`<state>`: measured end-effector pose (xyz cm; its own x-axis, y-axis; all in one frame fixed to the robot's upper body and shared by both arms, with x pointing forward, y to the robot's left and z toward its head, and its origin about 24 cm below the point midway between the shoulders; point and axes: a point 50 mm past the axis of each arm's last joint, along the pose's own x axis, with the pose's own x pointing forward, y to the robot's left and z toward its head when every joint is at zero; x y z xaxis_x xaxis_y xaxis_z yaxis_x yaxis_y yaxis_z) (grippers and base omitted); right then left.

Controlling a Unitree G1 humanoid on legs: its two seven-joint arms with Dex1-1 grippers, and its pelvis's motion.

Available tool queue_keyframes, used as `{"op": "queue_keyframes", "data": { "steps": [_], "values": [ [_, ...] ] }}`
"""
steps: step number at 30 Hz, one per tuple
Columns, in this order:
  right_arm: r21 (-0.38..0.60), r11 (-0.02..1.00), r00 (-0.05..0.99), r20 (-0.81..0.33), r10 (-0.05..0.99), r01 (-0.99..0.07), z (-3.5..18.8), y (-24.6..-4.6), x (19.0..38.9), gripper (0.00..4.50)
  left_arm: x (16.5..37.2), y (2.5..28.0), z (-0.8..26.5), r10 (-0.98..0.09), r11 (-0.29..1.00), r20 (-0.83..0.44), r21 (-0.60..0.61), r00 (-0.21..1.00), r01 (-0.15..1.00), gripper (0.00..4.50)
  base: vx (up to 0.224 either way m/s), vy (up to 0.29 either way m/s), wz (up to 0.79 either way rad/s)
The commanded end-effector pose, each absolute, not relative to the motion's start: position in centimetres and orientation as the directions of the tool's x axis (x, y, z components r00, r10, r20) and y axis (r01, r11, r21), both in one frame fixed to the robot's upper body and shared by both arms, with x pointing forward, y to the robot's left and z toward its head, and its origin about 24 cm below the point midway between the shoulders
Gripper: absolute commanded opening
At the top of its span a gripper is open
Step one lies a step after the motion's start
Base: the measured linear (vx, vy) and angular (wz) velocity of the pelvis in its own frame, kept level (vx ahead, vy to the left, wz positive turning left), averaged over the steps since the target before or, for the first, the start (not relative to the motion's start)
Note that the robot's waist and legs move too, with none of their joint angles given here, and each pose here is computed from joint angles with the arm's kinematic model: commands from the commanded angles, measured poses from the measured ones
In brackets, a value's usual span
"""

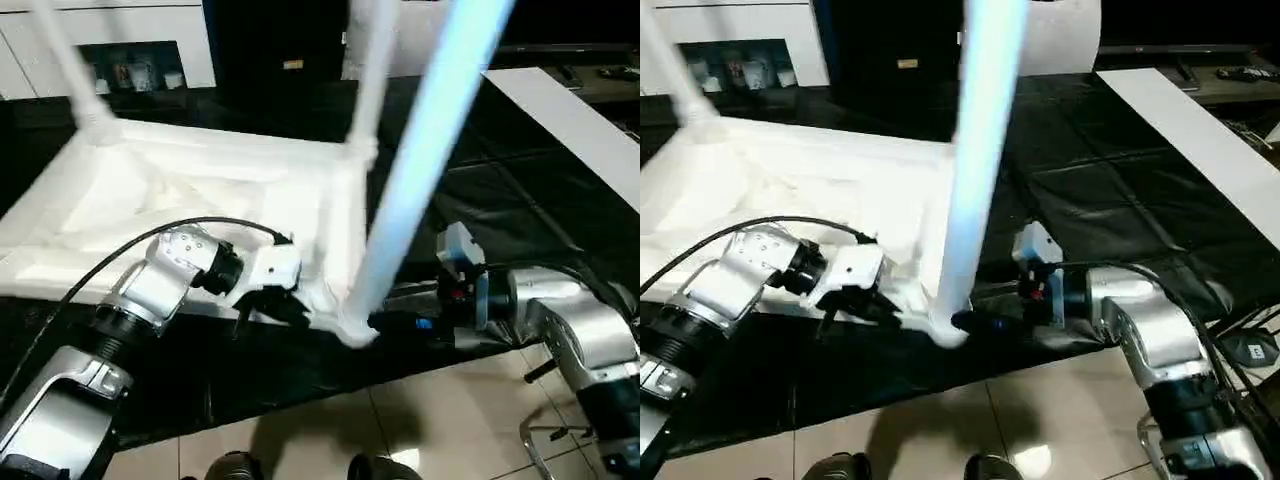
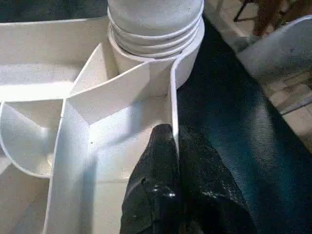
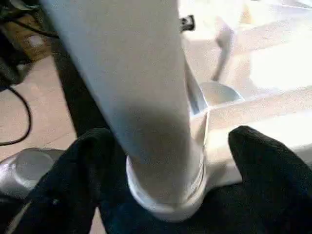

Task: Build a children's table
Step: Rotate leg to tighten

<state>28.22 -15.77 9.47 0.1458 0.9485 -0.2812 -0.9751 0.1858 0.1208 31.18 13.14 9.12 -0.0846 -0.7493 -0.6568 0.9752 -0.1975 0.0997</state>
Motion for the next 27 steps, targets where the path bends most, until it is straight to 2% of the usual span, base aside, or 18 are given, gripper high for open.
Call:
{"op": "queue_keyframes", "data": {
  "steps": [1,11,12,15,18,19,26,27],
  "values": [
    [0.131,0.164,0.122,-0.281,0.952,-0.978,9.7,-15.7,28.3,3.74,30.9,11.8,9.7,-0.729,-0.301,-0.669,0.121,-0.147,0.946,0.00,0.000,0.000,0.00],
    [0.167,0.110,0.061,-0.270,0.961,-0.980,9.6,-15.1,28.2,3.05,30.8,11.7,9.7,-0.725,-0.316,-0.670,0.119,-0.159,0.941,0.00,0.000,0.000,0.00],
    [0.170,0.107,0.058,-0.270,0.961,-0.980,9.6,-15.1,28.1,2.81,30.8,11.8,9.7,-0.725,-0.316,-0.670,0.119,-0.159,0.941,0.00,0.000,0.000,0.00],
    [0.183,0.095,0.042,-0.274,0.961,-0.979,9.5,-15.0,28.0,2.68,30.7,11.8,9.6,-0.724,-0.317,-0.671,0.118,-0.160,0.941,0.00,0.000,0.000,0.00],
    [0.196,0.085,0.028,-0.275,0.961,-0.977,9.4,-14.9,27.8,2.30,30.7,11.8,9.5,-0.723,-0.316,-0.672,0.116,-0.160,0.942,0.00,0.000,0.000,0.00],
    [0.201,0.082,0.024,-0.275,0.961,-0.976,9.3,-14.9,27.8,2.30,30.7,11.8,9.5,-0.723,-0.316,-0.672,0.116,-0.160,0.942,0.00,0.000,0.000,0.00],
    [0.239,0.095,0.036,-0.239,0.970,-0.967,9.4,-14.3,27.5,2.09,30.8,11.8,9.6,-0.757,-0.236,-0.642,0.099,-0.119,0.967,0.00,0.000,0.000,0.00],
    [0.244,0.146,0.090,-0.226,0.970,-0.959,9.3,-13.7,27.6,2.09,31.2,11.7,9.6,-0.780,-0.147,-0.622,0.088,-0.061,0.985,0.00,0.000,0.000,0.00]
  ]
}}
